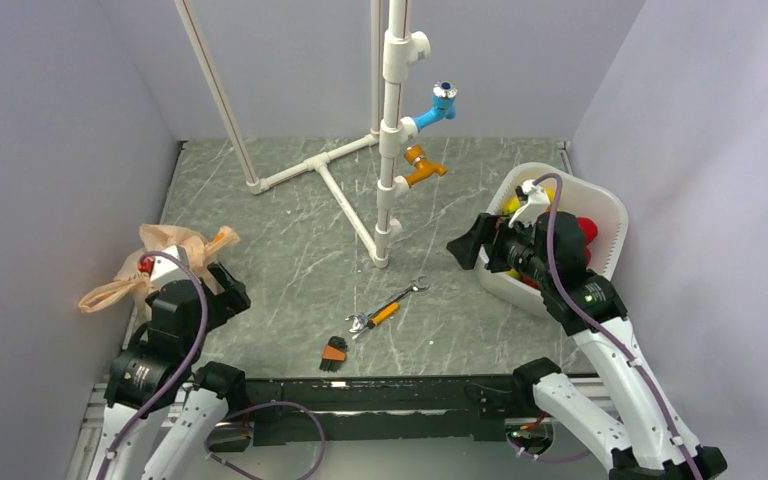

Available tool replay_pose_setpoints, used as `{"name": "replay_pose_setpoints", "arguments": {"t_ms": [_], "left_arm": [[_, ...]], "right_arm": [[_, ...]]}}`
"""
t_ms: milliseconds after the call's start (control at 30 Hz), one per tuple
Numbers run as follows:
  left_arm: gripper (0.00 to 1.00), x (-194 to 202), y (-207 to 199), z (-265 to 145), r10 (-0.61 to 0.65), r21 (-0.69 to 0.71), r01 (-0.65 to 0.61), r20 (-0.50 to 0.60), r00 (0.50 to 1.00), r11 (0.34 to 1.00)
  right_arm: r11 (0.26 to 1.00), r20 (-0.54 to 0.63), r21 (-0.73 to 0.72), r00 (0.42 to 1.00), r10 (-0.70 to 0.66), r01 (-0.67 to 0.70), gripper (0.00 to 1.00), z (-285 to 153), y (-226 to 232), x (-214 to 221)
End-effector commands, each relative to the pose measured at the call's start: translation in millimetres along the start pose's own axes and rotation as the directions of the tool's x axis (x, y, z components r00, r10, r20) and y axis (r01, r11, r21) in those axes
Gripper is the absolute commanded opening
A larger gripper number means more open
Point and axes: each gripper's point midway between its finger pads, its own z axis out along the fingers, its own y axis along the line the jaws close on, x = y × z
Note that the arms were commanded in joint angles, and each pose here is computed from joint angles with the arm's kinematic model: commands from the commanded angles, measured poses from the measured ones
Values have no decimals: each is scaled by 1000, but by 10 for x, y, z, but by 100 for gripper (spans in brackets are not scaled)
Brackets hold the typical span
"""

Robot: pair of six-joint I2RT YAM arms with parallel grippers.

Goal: Take the fake fruits out of the plastic bag
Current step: Move the plastic bag to the center of the board.

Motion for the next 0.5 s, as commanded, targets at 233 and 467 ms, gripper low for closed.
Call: {"name": "replay_pose_setpoints", "arguments": {"t_ms": [233, 467], "left_arm": [[99, -588, 360, 276, 248, -376, -191, 109, 963, 907], [99, -917, 311, 562, 349, -481, -274, 72, 934, 833]], "right_arm": [[983, -85, -184, 996, -4, -11, 100, 136, 306, 79], [994, -105, -101, 994, 29, -40, 100, 183, 203, 62]]}}
